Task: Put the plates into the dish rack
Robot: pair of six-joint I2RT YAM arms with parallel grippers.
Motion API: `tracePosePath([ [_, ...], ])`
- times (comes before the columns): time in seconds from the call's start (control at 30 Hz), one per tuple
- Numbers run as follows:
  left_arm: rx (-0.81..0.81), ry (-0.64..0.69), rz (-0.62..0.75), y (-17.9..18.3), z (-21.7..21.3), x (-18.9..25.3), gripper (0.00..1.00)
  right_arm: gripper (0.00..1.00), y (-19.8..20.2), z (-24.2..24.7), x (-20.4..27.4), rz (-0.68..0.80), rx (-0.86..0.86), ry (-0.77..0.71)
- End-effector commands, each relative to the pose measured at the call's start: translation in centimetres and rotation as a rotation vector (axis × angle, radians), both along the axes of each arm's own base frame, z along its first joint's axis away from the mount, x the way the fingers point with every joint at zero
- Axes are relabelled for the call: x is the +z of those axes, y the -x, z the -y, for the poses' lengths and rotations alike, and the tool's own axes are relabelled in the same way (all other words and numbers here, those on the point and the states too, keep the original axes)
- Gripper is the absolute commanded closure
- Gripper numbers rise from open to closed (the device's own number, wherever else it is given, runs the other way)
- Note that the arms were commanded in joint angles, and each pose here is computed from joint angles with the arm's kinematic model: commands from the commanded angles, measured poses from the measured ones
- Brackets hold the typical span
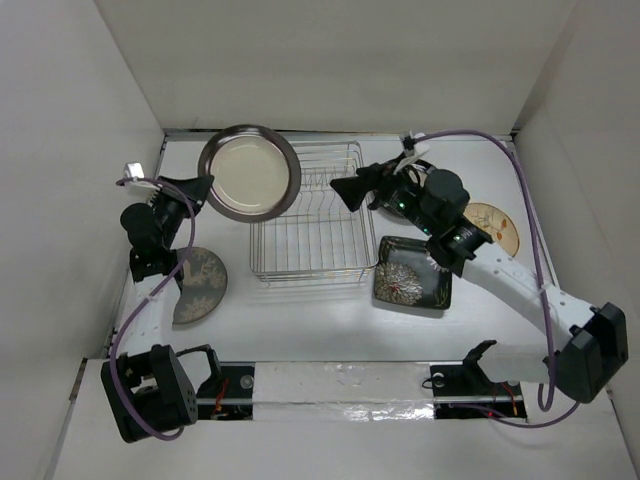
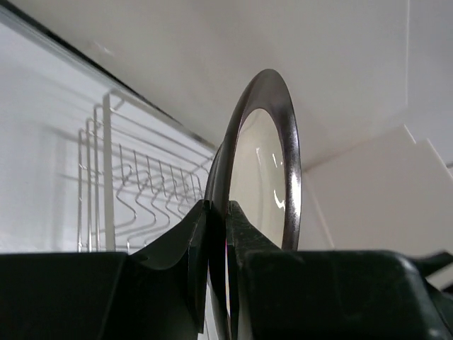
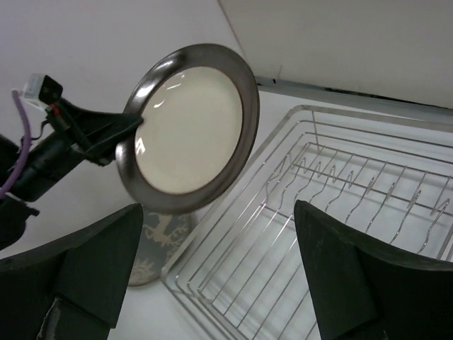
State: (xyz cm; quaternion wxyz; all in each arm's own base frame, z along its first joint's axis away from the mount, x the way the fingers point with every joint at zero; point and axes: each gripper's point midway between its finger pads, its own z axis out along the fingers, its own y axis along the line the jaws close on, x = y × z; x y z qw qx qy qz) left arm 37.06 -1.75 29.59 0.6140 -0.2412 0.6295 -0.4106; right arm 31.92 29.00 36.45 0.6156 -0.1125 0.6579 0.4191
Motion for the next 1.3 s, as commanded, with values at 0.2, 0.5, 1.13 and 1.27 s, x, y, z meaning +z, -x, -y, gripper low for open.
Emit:
tracePosePath([
  [0.2,-0.317,-0.046,0.328,6.5,5.7,7.3,1.00,0.06,-2.8,-3.0,1.1,0.056,0.049,0.094],
  [0.5,-0.499,-0.081,0.345,8.4,8.9,5.7,1.00,0.08,-1.8,-5.7,-0.1,0.022,0.205,0.063],
  [1.13,-0.533,-0.098,0.275,7.9,10.1,4.6,1.00,1.00,1.9,-8.2,-2.8,-0.038,0.481,0.056],
  [1.27,-0.470,-0.117,0.277,7.5,9.5,4.9,0.48,1.00,0.8,-7.1,-2.1,-0.042,0.388,0.029],
])
